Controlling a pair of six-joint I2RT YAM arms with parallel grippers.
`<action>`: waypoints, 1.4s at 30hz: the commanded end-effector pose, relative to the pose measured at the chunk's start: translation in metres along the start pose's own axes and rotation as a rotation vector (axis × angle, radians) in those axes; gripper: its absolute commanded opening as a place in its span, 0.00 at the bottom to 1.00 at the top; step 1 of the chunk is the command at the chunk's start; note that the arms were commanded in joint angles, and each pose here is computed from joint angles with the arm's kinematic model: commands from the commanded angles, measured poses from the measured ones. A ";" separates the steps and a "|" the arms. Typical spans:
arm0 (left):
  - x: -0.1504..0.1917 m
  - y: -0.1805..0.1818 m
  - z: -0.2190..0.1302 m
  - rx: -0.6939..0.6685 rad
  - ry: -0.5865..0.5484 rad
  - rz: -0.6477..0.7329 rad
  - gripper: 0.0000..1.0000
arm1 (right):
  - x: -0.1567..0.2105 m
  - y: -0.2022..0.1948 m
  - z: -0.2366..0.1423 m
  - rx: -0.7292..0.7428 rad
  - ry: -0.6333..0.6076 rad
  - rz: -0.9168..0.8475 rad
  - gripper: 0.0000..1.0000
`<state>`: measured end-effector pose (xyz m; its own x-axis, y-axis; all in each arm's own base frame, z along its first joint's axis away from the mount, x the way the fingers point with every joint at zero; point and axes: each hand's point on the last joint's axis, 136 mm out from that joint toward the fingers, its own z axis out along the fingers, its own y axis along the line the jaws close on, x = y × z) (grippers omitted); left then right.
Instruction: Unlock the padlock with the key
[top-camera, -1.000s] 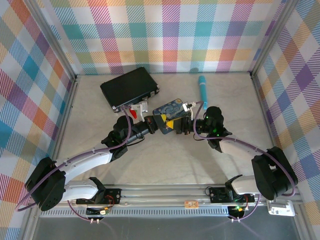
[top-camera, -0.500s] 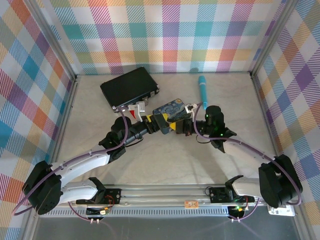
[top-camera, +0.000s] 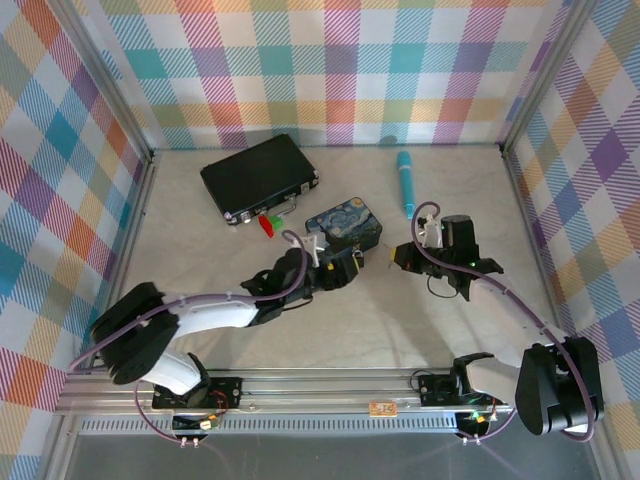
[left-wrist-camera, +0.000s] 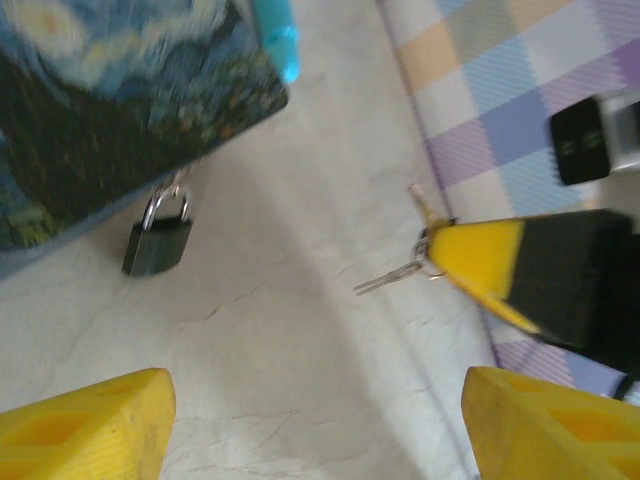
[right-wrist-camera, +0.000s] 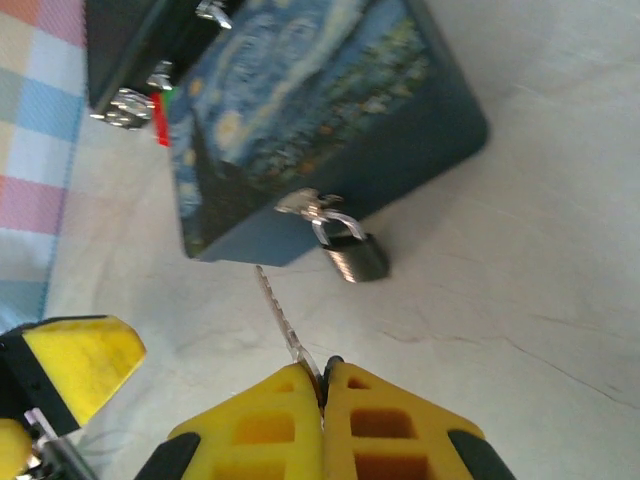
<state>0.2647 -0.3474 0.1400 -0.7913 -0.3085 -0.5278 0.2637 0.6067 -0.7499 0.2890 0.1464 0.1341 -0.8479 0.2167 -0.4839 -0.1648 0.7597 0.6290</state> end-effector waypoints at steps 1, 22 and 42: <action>-0.004 -0.008 0.019 0.015 -0.036 -0.059 0.75 | -0.006 -0.012 -0.012 0.078 -0.021 -0.010 0.00; -0.032 0.088 0.064 -0.352 -0.079 0.111 0.76 | -0.007 0.004 -0.018 -0.015 -0.052 -0.024 0.00; -0.020 0.091 0.128 -0.423 -0.078 0.092 0.58 | -0.012 0.008 -0.015 -0.049 -0.070 -0.031 0.00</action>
<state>0.3721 -0.3795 0.0440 -0.7284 -0.2889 -0.6213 0.1043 0.8494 -0.5173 0.2889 0.1366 0.1494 -0.8102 0.2362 -0.5365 -0.1916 0.7583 0.6232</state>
